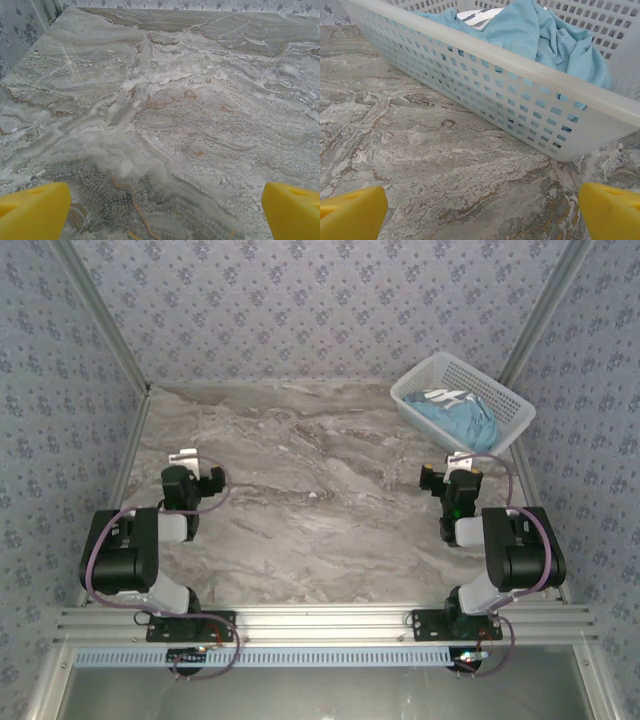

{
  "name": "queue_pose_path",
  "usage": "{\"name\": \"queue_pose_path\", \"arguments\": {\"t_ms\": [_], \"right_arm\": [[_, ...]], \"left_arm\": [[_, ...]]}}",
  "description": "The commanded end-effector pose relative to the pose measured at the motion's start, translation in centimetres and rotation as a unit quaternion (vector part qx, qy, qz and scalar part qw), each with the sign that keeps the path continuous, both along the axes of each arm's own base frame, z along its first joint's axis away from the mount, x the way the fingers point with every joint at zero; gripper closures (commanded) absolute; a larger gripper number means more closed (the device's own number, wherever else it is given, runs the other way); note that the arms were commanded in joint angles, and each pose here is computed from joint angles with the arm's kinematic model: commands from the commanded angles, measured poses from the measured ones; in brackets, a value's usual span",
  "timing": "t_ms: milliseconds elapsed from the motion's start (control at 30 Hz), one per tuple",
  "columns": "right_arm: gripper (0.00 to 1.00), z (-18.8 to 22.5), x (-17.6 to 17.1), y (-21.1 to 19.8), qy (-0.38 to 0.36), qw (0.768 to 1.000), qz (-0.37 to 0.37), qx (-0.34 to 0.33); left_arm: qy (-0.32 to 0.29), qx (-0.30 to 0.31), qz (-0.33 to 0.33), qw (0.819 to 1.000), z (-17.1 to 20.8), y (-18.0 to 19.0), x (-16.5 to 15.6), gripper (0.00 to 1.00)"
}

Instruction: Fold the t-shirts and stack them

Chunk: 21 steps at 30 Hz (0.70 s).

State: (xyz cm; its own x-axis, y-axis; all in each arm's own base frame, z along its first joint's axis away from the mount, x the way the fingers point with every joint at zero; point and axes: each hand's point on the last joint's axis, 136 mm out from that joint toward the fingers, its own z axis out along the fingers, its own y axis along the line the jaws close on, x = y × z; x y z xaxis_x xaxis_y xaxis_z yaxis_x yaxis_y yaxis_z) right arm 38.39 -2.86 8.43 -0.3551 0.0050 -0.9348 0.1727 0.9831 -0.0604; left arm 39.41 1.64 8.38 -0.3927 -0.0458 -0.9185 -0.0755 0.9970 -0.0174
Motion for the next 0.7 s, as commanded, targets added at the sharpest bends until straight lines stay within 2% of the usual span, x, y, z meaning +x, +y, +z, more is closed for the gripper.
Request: {"name": "queue_pose_path", "arguments": {"t_ms": [0, 533, 600, 667], "right_arm": [[0.0, 0.4, 0.3, -0.2, -0.005, 1.0, -0.003, 0.002], [0.0, 0.4, 0.3, -0.3, -0.006, 1.0, -0.003, 0.002], [0.0, 1.4, -0.1, -0.2, -0.025, 1.0, -0.002, -0.014], [0.0, 3.5, -1.3, 0.4, -0.047, 0.997, -0.019, -0.061]], "left_arm": [[-0.007, 0.003, -0.011, 1.0, 0.5, -0.4, 0.4, 0.02], [-0.007, 0.002, -0.011, 1.0, 0.5, -0.3, 0.4, 0.02], [-0.011, 0.0, -0.011, 1.0, 0.7, -0.3, 0.3, 0.02], [-0.019, 0.018, 0.006, 1.0, 2.3, -0.1, -0.3, 0.02]]}}
